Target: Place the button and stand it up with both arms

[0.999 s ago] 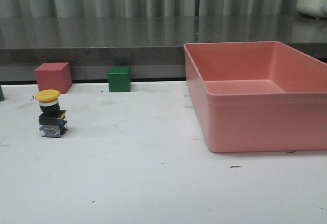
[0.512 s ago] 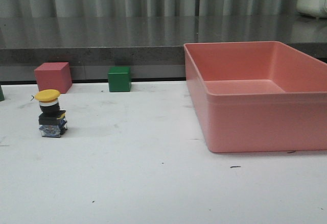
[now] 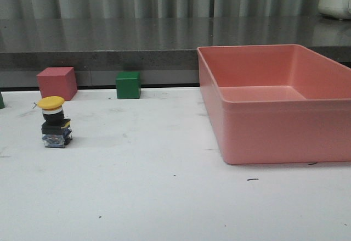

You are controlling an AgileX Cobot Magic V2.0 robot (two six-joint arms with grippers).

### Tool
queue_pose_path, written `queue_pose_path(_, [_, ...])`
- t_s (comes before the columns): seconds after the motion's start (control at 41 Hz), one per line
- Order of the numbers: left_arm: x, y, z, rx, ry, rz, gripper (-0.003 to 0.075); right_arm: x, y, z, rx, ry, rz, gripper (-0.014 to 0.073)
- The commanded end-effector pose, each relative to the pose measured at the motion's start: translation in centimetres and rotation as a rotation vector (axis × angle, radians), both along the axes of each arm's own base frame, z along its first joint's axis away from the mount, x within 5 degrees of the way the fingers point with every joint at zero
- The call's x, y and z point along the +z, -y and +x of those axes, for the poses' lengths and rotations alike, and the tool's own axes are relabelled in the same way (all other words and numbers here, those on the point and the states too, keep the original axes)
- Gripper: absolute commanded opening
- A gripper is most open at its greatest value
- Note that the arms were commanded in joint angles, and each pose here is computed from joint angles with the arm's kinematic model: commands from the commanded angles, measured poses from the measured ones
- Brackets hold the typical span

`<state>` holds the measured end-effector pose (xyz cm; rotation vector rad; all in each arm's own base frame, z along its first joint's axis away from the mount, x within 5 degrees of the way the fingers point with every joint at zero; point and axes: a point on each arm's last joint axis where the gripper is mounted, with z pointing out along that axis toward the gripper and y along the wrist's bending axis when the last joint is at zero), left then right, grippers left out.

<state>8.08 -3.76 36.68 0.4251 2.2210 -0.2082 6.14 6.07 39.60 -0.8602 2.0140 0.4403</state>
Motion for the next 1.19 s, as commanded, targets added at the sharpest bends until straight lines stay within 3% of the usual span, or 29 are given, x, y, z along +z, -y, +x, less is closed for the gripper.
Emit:
queue_pose_path(0.0, [1.5, 0.2, 0.2, -0.017, 0.083, -0.052, -0.0020, 1.1, -0.3, 0.3, -0.001, 0.061, 0.057, -0.0063])
queue_pose_path(0.682, [1.4, 0.2, 0.1, -0.020, 0.088, -0.059, -0.0020, 1.1, -0.3, 0.4, -0.002, 0.062, 0.056, -0.0068])
queue_pose_path(0.853, [0.1, -0.9, 0.1, 0.085, 0.161, -0.086, -0.0020, 1.1, -0.3, 0.4, -0.002, 0.061, 0.056, -0.0068])
queue_pose_path(1.048, [-3.0, -2.1, -1.2, 0.252, 0.272, -0.295, -0.0020, 1.1, -0.3, 0.4, -0.002, 0.061, 0.056, -0.0068])
queue_pose_path(1.17, [-5.7, -2.0, -2.2, 0.227, 0.385, -0.332, -0.0020, 1.1, -0.3, 0.4, -0.002, 0.061, 0.056, -0.0068])
